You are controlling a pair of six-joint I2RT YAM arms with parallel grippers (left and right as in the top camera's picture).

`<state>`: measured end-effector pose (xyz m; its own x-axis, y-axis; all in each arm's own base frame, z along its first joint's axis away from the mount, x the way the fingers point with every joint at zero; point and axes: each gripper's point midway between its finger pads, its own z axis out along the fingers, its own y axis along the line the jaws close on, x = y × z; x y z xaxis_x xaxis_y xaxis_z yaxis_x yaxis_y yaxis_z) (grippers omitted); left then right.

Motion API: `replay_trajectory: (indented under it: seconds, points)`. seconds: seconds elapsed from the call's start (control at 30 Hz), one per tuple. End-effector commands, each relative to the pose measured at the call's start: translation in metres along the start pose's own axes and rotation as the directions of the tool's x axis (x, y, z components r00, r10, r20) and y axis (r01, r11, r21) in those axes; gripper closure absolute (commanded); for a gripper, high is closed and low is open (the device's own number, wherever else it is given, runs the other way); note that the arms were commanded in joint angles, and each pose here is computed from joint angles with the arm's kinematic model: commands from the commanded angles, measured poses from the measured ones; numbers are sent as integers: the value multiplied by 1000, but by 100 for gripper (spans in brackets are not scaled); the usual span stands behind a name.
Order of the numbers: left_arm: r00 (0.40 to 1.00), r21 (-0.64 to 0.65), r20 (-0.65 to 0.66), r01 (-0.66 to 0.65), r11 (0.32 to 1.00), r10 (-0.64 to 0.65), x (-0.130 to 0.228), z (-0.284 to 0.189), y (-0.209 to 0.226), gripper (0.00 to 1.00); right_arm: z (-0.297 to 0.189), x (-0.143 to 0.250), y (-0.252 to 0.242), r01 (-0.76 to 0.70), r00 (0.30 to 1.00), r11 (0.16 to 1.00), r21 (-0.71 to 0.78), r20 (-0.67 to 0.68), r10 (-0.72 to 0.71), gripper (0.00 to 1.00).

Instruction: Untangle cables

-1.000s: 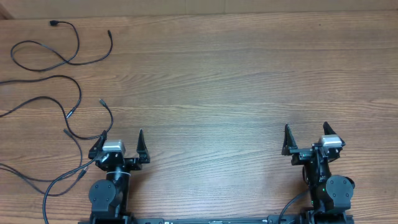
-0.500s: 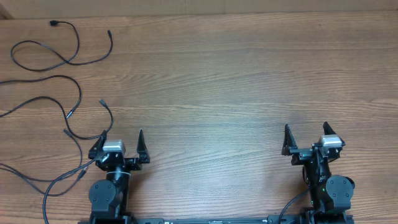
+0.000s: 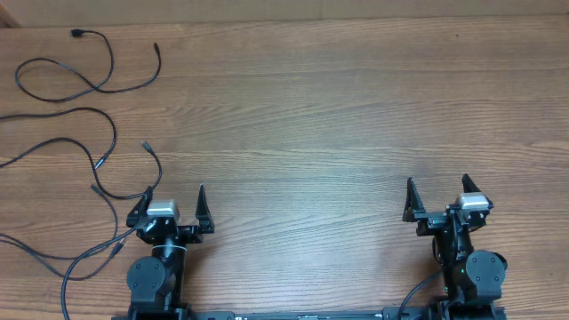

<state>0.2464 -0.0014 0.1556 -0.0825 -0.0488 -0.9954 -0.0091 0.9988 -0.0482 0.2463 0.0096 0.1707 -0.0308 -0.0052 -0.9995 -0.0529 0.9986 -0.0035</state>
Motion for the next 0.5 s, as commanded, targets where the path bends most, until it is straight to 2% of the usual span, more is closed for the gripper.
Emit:
replay_trajectory:
  seconds: [0.0,0.47]
  points:
    - [1000,-20,10,-13,1000,13,-1,0,4,0,0,1,1,2,1000,1000,-3,8,-2,0]
    - [1000,-20,10,-13,1000,13,-1,0,4,0,0,1,3,2,1000,1000,-7,8,-2,0]
